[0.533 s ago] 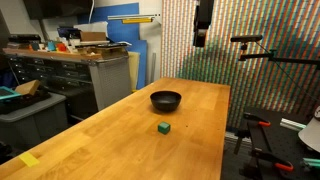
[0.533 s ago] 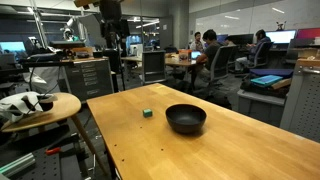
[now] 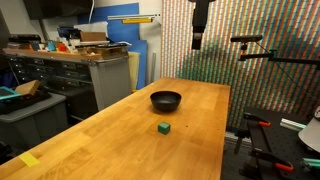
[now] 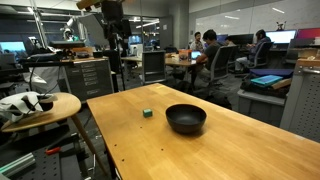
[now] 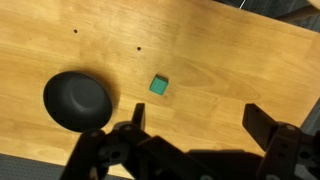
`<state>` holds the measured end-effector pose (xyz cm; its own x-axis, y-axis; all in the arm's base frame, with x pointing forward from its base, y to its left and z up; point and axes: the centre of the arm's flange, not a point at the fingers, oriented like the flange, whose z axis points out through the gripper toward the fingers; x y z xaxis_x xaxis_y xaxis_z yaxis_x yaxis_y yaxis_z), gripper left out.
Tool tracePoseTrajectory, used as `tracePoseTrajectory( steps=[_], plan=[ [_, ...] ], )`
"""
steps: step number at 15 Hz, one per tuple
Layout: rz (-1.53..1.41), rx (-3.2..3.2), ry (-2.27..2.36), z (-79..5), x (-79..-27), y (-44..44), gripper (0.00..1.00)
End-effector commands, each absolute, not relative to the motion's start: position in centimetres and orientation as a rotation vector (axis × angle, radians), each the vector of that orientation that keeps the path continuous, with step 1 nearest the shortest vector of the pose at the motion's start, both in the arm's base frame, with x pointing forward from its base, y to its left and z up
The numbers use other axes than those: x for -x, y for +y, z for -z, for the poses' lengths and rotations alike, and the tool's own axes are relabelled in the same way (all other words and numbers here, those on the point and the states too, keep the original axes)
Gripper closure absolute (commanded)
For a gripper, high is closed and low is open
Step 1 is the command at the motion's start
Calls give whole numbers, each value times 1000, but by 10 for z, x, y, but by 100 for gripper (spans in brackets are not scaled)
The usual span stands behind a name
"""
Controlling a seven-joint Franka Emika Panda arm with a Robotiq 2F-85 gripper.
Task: Put the green thing in the black bowl
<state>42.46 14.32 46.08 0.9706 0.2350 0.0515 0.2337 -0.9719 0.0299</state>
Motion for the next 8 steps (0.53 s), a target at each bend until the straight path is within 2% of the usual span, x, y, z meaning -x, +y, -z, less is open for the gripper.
tracePoseTrajectory(
  steps=[1,8],
  plan=[
    [-136,-3038,134,-441,-442,143,0],
    [-193,-2993,-234,-392,-478,133,0]
  ],
)
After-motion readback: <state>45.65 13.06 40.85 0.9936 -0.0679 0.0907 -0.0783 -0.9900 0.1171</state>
